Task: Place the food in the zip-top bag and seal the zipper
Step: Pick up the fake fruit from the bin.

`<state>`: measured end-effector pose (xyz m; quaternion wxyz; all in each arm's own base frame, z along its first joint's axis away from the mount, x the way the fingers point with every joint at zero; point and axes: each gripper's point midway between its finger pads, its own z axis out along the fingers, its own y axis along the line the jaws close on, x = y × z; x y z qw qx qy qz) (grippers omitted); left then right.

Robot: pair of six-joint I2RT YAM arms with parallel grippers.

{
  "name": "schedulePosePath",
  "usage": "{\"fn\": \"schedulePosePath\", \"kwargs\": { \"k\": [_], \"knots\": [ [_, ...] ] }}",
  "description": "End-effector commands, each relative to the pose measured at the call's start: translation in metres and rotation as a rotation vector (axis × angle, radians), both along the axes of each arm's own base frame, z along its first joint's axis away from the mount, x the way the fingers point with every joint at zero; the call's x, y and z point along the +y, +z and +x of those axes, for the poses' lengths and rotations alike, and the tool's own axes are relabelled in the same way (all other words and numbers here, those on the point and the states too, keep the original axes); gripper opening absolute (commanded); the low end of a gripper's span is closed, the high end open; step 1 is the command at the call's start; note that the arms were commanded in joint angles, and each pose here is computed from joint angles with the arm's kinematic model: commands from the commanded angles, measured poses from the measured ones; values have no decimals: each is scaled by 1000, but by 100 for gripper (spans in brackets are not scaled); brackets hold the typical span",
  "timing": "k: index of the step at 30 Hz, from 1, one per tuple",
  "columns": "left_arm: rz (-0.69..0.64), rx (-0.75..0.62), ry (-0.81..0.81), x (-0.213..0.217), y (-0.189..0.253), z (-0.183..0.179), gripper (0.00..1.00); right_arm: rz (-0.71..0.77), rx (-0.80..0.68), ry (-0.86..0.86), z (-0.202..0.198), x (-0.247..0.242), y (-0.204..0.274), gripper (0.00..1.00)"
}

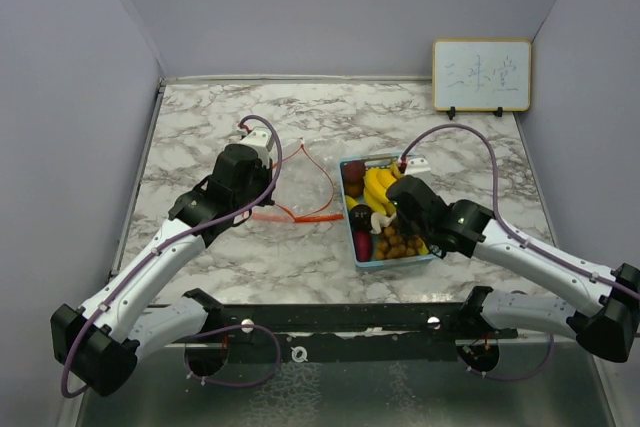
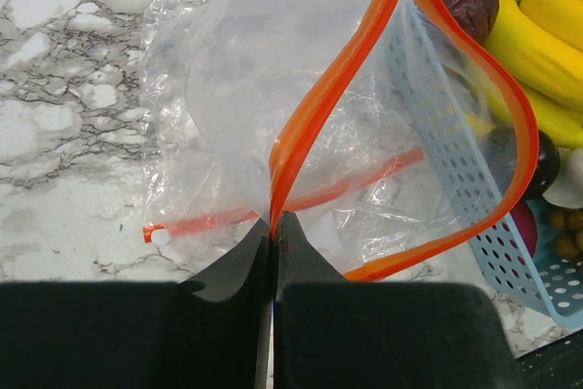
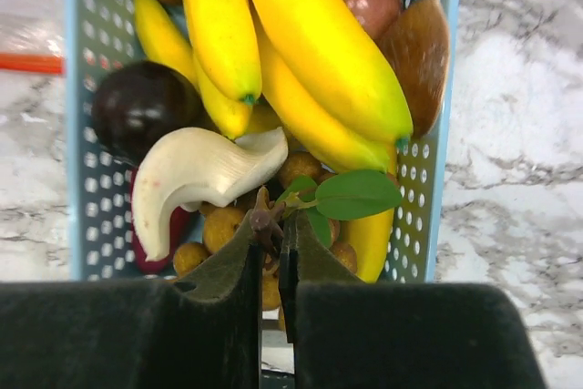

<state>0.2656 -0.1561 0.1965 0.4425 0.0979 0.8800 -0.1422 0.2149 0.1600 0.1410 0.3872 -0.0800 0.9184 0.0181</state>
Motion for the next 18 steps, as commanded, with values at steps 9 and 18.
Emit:
{"fn": "schedulePosePath", "kwargs": {
  "k": [9, 18],
  "knots": [
    [-34, -24, -17, -3, 9, -2, 0, 280, -238, 362, -4, 53, 171, 2],
    [-37, -20, -24, -4, 7, -3, 0, 443, -318, 559, -17, 91, 204, 2]
  ]
}}
